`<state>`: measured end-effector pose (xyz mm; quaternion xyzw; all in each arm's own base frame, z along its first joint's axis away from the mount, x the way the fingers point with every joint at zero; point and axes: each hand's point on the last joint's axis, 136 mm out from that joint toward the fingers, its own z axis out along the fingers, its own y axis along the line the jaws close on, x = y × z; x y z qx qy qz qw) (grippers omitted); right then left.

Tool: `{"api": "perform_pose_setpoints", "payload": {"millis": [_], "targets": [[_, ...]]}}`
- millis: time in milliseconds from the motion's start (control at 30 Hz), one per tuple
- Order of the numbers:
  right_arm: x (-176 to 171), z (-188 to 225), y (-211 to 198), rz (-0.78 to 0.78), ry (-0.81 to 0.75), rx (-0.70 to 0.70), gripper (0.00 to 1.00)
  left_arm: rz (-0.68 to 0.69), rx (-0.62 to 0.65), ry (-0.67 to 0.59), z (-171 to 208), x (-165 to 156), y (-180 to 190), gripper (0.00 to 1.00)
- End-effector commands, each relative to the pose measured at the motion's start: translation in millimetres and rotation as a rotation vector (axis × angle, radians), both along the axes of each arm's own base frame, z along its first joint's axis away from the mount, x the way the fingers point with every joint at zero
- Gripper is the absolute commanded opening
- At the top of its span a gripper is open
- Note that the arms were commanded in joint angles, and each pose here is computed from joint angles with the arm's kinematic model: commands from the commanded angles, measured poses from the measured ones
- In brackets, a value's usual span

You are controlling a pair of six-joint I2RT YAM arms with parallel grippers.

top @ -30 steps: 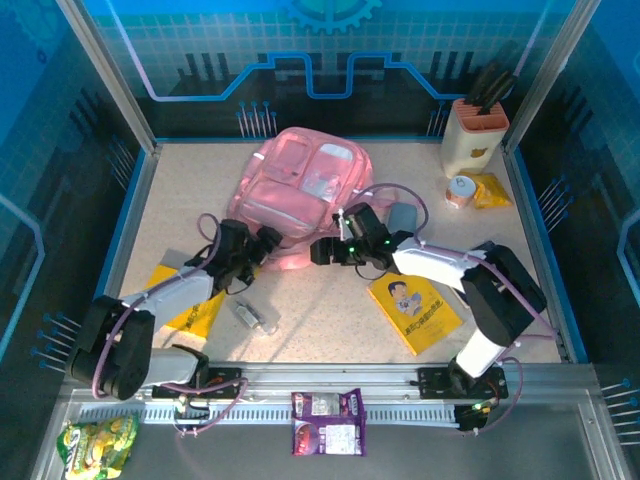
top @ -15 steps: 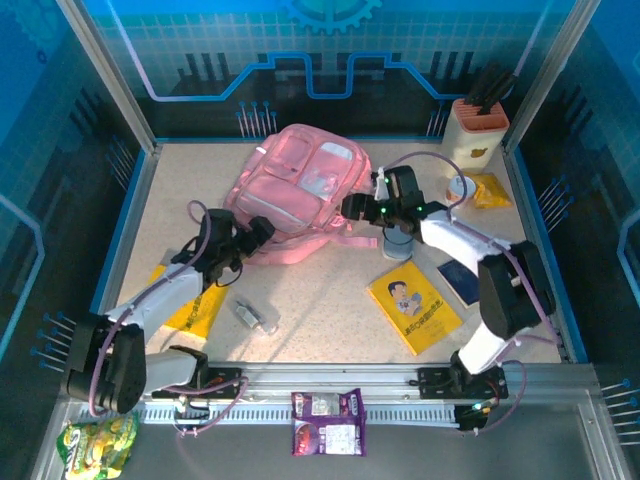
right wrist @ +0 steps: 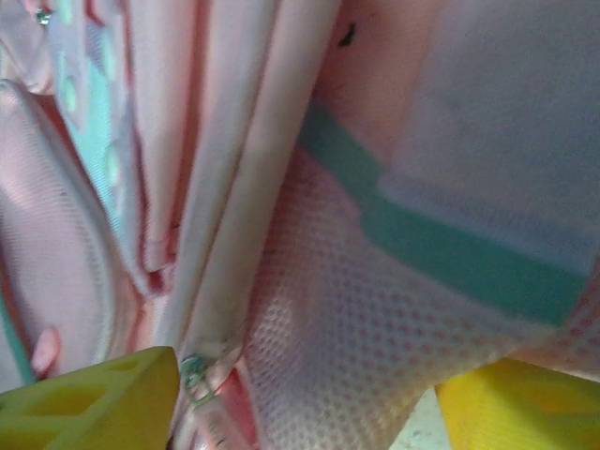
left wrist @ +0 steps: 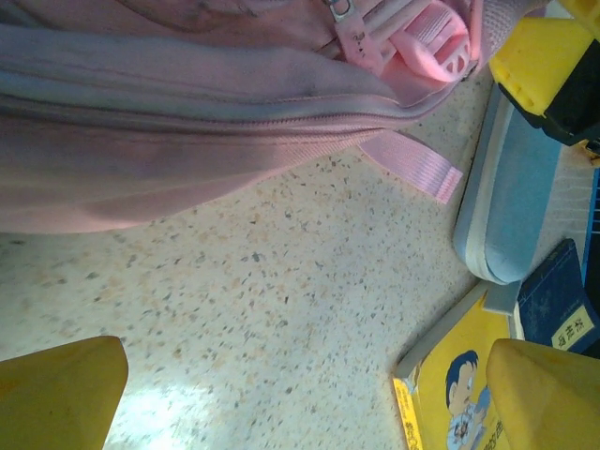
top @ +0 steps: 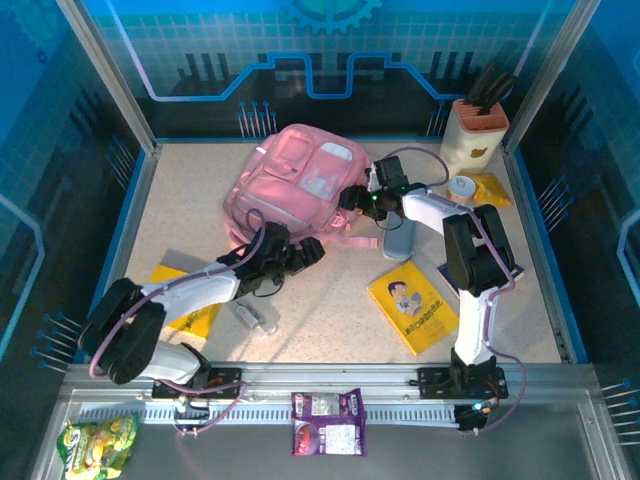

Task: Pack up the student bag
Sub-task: Unzip the student bag at the center of the table.

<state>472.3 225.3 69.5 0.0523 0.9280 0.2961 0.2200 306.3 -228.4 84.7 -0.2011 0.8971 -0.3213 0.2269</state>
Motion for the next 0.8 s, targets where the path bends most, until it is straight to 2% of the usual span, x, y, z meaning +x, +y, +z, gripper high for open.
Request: {"api": "perform_pose_setpoints", "payload": {"millis": [0, 100, 233, 367, 433, 633, 767], "targets": [[10.7, -15.1, -12.7, -0.048, 0.046, -0.036, 0.67, 0.044, -0.035, -0.053, 8.1, 23.4, -10.8, 0.99], [15.6, -20.7, -8.9, -0.031, 0.049, -0.035, 0.55, 0.037, -0.001, -0.056, -0.7, 34.0, -13.9, 0.99], [16.9, -14.4, -6.5, -0.028, 0.034, -0.006, 0.28, 0.051, 0.04, -0.04, -12.8, 45.1, -9.1, 0.99], [12.1, -0.2, 0.3, -0.011, 0.021, 0.027, 0.07, 0.08, 0.067, -0.035, -21.9, 52.8, 8.1, 0.99], [7.0, 7.6, 4.6, -0.002, 0.012, 0.049, 0.0, 0.095, 0.069, -0.036, -23.4, 57.6, 21.3, 0.99], [-27.4, 38.2, 41.7, 0.045, 0.024, 0.181, 0.0, 0.131, 0.111, -0.07, -20.6, 75.7, 76.9, 0.99], [-45.4, 61.8, 74.0, 0.069, 0.0, 0.236, 0.0, 0.149, 0.201, -0.125, -7.5, 88.3, 114.6, 0.99]]}}
